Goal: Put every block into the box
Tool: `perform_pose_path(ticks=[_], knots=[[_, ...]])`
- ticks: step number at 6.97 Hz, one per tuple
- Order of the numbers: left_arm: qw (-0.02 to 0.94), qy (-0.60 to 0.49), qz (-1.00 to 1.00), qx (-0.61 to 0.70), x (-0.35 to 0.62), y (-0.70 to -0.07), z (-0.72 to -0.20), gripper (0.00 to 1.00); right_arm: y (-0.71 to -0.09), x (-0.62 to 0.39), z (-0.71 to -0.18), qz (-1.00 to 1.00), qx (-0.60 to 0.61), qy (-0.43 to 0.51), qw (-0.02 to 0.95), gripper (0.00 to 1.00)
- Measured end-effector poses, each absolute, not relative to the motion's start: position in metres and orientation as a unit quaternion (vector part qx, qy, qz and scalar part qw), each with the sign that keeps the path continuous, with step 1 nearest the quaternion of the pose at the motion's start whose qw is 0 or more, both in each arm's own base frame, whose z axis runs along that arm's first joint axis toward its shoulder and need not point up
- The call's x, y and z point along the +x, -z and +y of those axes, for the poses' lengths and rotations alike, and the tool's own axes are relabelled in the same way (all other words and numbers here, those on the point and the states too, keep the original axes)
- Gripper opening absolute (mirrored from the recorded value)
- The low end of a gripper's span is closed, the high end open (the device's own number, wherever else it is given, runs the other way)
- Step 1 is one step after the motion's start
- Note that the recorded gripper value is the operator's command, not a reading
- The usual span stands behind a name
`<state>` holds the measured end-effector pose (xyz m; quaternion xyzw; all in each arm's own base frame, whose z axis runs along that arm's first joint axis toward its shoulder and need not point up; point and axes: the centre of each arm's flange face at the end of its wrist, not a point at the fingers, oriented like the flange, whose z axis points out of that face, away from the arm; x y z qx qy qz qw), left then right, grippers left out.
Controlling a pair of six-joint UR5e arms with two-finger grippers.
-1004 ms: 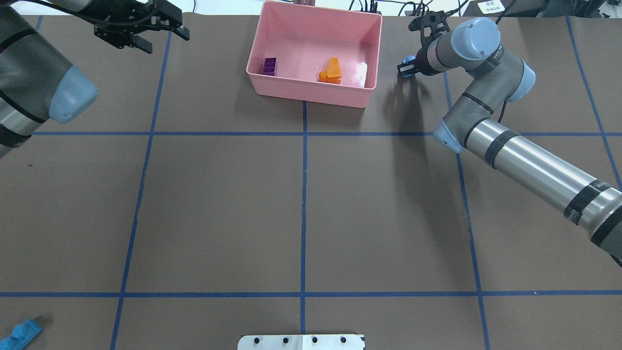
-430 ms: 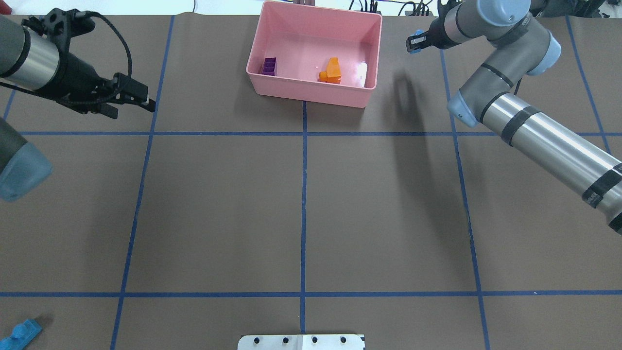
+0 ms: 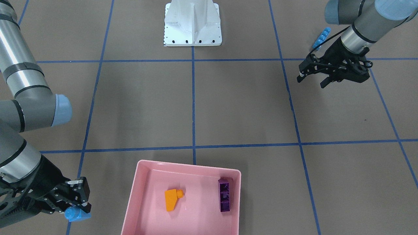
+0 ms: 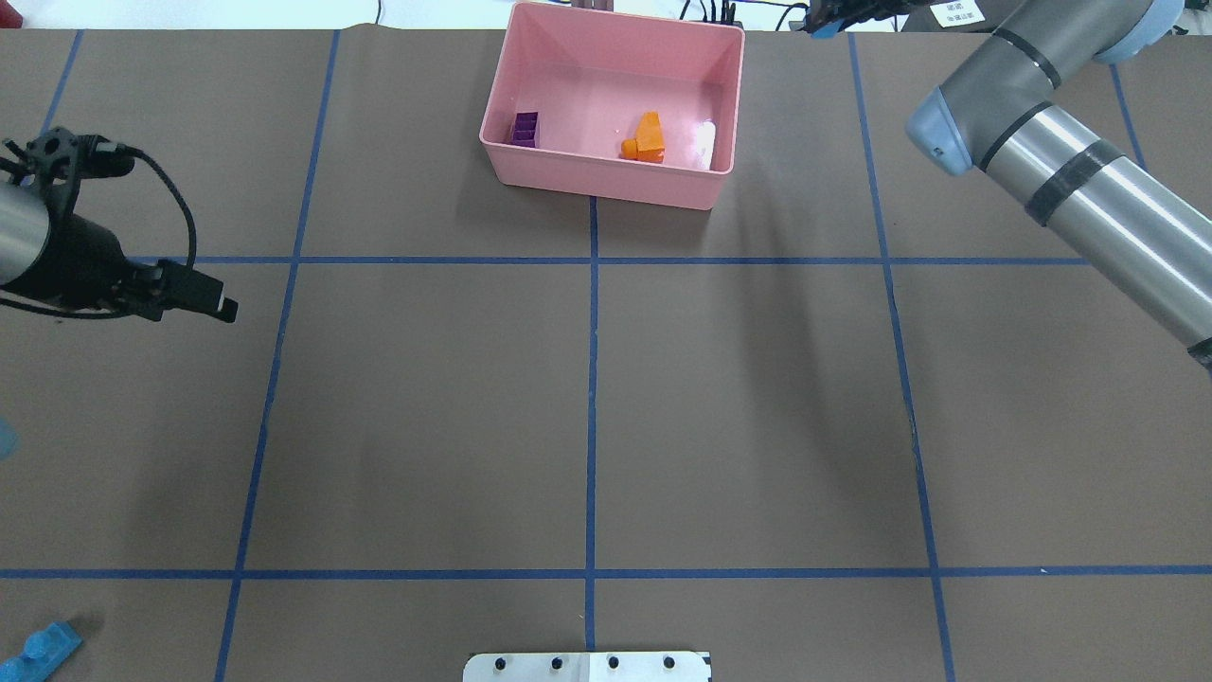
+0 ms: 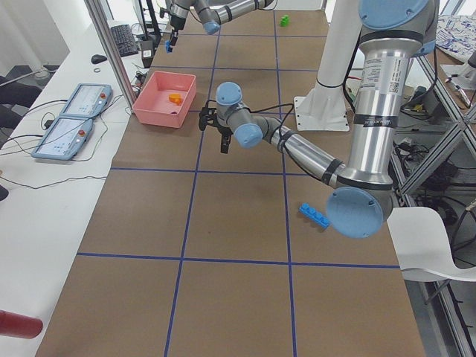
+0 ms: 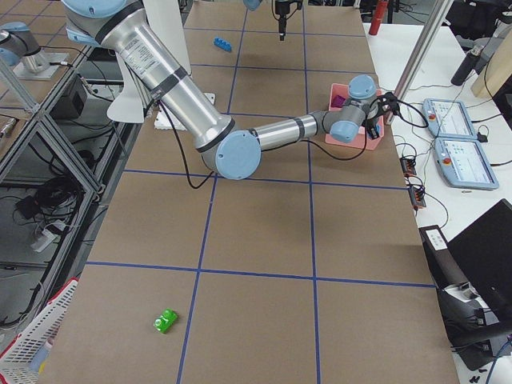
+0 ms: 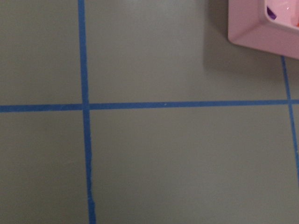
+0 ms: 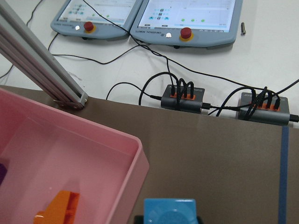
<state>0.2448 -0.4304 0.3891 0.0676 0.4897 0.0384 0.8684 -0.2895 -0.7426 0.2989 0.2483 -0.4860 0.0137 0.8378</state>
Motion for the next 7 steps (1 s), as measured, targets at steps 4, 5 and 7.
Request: perform_pose_path(ticks=[4, 5, 7], knots=[[0.909, -0.125, 0.395, 0.054, 0.238, -0.48, -0.339, 1.0, -0.209, -0.391, -0.714, -0.5, 0.242, -0.087, 0.827, 0.0], [0.913, -0.142, 0.379, 0.043, 0.228, -0.499, -0.321, 1.0, -0.203, -0.416, -0.706, -0.491, 0.25, -0.094, 0.829, 0.72], [0.914, -0.176, 0.364, 0.027, 0.208, -0.533, -0.285, 1.0, -0.193, -0.444, -0.701, -0.485, 0.252, -0.109, 0.83, 0.99]])
